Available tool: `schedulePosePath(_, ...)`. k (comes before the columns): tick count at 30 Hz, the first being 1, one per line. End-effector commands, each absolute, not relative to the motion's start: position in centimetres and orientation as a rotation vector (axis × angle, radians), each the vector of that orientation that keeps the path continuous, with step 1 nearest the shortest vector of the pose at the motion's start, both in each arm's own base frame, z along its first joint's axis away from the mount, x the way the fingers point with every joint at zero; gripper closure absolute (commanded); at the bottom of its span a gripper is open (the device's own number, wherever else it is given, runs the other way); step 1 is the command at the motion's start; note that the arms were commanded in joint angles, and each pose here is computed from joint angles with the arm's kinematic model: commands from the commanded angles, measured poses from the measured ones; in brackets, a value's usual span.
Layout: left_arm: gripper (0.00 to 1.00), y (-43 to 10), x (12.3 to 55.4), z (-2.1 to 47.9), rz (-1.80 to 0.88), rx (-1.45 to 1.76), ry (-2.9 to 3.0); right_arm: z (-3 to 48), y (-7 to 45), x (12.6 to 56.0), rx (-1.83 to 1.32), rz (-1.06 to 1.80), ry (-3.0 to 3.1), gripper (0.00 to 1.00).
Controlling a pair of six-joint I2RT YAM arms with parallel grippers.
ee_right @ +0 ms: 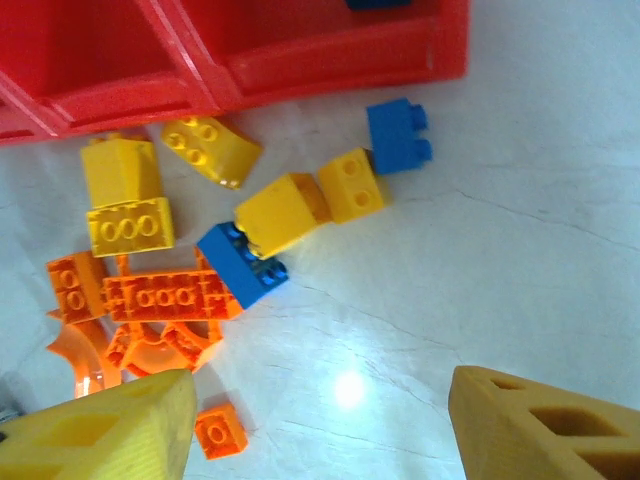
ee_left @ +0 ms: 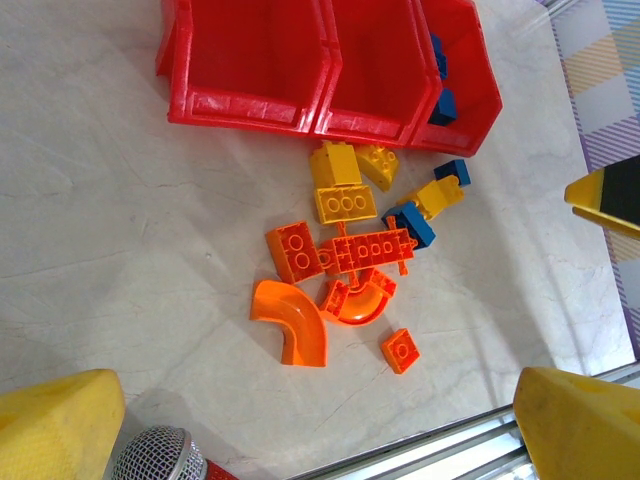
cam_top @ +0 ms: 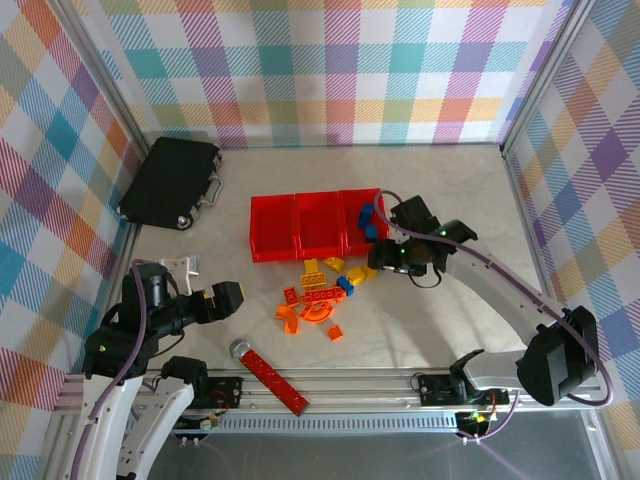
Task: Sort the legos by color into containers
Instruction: Pick up the lego from the center of the table.
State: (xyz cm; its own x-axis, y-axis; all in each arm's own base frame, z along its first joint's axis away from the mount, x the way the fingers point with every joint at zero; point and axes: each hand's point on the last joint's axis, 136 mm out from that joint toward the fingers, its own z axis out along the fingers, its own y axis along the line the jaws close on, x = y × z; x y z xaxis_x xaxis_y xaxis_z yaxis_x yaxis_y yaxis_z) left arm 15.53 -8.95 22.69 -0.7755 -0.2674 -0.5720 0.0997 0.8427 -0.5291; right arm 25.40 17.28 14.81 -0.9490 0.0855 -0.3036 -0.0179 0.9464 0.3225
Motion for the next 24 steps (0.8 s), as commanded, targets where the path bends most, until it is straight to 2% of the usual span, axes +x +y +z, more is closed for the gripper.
schedulePosePath(1, 0.00, -9.3, 15.4, 22.6, -0.745, -0.107, 2.354, 14.0, 16.1, 25.7, 0.159, 0.374, 2.785, 0.31)
schedulePosePath(4, 0.00, -9.3, 15.3, 22.7, -0.747, -0.102, 2.348, 12.7, 15.3, 26.3, 0.190, 0.277, 2.812, 0.31)
schedulePosePath(9, 0.00, -9.3, 15.2, 22.8, -0.749, -0.101, 2.343, 11.3, 16.0, 28.3, 0.214, 0.274, 2.805, 0.33)
schedulePosePath(24, 0.00, -9.3, 15.0, 22.9, -0.750, -0.098, 2.333, 8.5, 17.8, 32.9, 0.066, 0.170, 2.810, 0.47)
